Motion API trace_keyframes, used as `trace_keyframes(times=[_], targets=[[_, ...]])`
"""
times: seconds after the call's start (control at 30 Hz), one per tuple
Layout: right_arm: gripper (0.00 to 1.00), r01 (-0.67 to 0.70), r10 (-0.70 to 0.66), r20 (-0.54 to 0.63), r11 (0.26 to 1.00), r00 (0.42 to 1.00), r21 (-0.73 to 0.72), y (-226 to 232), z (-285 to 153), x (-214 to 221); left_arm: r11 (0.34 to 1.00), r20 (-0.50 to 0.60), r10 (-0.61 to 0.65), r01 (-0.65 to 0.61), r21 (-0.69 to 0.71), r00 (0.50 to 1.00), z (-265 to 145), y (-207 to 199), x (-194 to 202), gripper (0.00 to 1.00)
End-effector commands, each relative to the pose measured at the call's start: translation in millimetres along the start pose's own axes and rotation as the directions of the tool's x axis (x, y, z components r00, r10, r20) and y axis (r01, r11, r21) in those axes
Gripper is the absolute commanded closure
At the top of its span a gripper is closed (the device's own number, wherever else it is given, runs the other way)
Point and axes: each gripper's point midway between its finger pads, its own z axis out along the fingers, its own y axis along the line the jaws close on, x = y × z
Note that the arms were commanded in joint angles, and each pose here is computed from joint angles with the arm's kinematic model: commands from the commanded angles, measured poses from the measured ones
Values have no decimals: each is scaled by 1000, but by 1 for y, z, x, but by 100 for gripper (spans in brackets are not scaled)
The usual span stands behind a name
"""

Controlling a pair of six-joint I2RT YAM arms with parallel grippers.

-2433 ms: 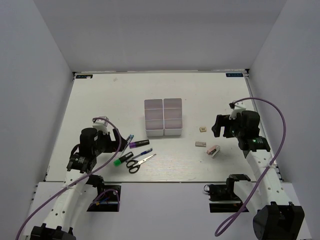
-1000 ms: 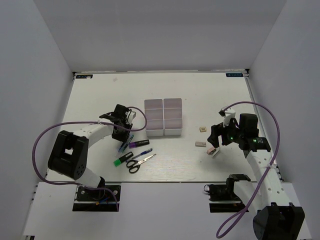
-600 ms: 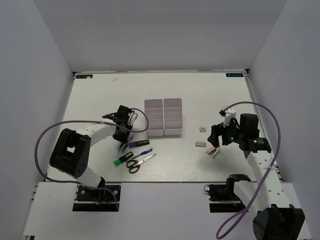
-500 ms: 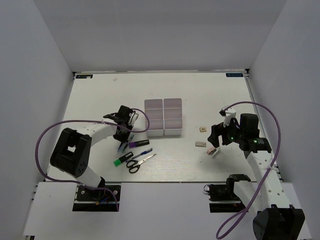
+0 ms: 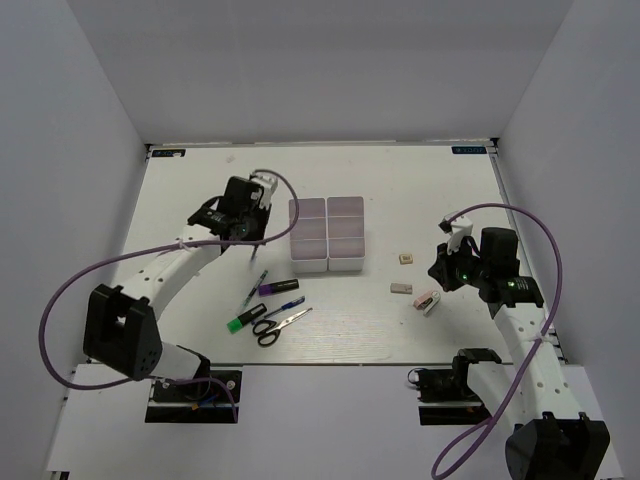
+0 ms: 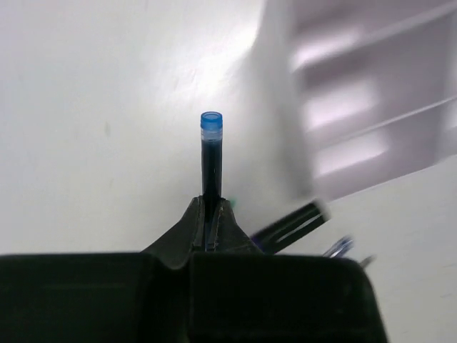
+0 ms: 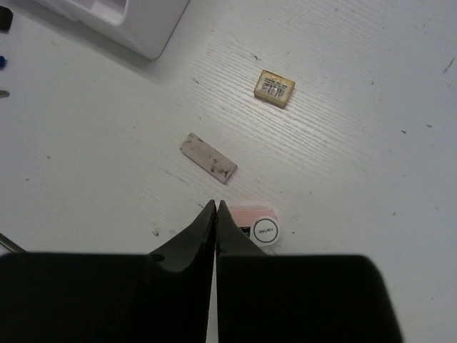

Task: Sort the stationery into containers
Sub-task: Pick up the pen from the center of the board, then place the pen in the storage box.

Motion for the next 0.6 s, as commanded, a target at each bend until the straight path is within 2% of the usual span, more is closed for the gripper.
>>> trace_keyframes(times=[0.0, 0.03, 0.07, 0.13, 0.17, 0.3, 0.37, 0.57], targets=[[100, 28, -28, 58, 1000, 998, -2, 2, -6, -19, 983, 286, -64, 12, 182, 956, -45, -44, -88, 100], [99, 29, -29, 59, 1000, 998, -1, 2, -5, -19, 980, 295, -76, 16, 199, 952, -43, -48, -94, 100], [88, 31, -30, 60, 1000, 998, -6, 2, -4, -17, 967, 367, -86, -11, 254, 926, -51, -63, -116, 100], [81, 59, -58, 81, 998, 995, -8, 3, -3, -20, 959, 389, -82, -34, 282, 918, -45, -73, -131, 100], [75, 62, -60, 80, 998, 995, -21, 5, -1, -16, 949, 460, -87, -66, 308, 884, -53, -82, -153, 100], [70, 130, -121, 115, 989, 986, -71, 13, 3, -14, 928, 544, -85, -132, 347, 835, -49, -101, -189, 100], [69, 176, -160, 162, 980, 974, -95, 19, 1, -19, 925, 565, -69, -160, 346, 822, -44, -105, -199, 100], [68, 222, -193, 177, 961, 965, -164, 31, 2, -15, 922, 616, -41, -208, 327, 786, -34, -110, -218, 100]])
